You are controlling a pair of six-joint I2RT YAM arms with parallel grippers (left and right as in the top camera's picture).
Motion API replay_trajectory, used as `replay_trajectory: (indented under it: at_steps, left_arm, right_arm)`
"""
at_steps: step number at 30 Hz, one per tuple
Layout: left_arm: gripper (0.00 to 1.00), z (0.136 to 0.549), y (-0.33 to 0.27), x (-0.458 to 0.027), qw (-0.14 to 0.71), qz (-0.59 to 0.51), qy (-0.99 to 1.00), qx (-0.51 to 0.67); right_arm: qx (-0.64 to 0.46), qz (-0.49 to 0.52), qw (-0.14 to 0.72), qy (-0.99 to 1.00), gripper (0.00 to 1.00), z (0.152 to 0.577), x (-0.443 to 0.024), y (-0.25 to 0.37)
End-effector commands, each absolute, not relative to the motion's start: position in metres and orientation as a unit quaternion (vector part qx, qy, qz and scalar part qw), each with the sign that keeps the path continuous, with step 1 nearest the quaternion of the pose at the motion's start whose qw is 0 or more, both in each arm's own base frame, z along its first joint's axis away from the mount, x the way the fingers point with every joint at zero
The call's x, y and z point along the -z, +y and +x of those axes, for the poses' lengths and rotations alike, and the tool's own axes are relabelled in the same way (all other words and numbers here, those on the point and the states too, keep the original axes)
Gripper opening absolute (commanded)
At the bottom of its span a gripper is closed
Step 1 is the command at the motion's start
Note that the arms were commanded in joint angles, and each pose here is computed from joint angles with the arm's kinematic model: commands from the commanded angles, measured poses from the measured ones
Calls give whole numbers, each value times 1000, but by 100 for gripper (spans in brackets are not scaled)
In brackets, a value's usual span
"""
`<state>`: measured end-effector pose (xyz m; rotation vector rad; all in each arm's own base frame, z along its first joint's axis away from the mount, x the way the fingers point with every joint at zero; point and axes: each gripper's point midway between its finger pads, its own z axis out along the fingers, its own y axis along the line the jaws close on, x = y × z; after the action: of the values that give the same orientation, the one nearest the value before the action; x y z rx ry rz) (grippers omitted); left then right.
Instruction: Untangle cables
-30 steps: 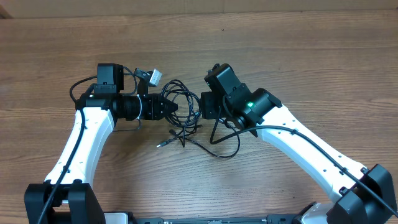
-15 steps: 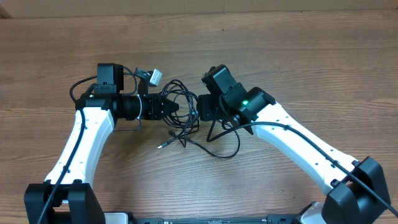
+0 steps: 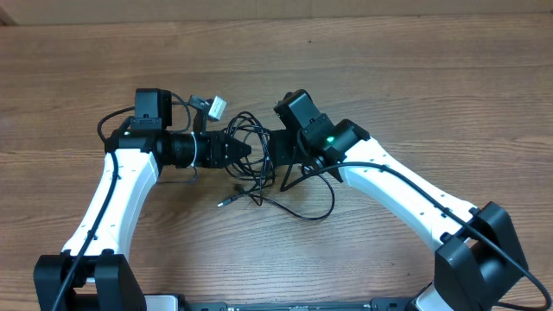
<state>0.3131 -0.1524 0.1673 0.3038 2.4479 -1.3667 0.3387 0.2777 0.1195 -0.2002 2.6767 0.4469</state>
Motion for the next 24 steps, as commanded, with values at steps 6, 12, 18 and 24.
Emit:
replay_trajectory:
  at_steps: [6, 12, 18, 24]
  left_arm:
    - [4, 289, -158, -168, 147, 159, 841, 496]
    - [4, 285, -156, -165, 145, 168, 844, 488]
    - [4, 285, -146, -149, 132, 160, 872, 443]
    - [4, 285, -144, -147, 130, 159, 876, 436]
  right_arm:
    - [-46, -3, 309, 950, 32, 387, -130, 223]
    - [-30, 101, 308, 946, 11, 410, -129, 169]
    - [-12, 189, 283, 940, 4, 414, -126, 114]
    - [-30, 217, 240, 946, 8, 407, -119, 91]
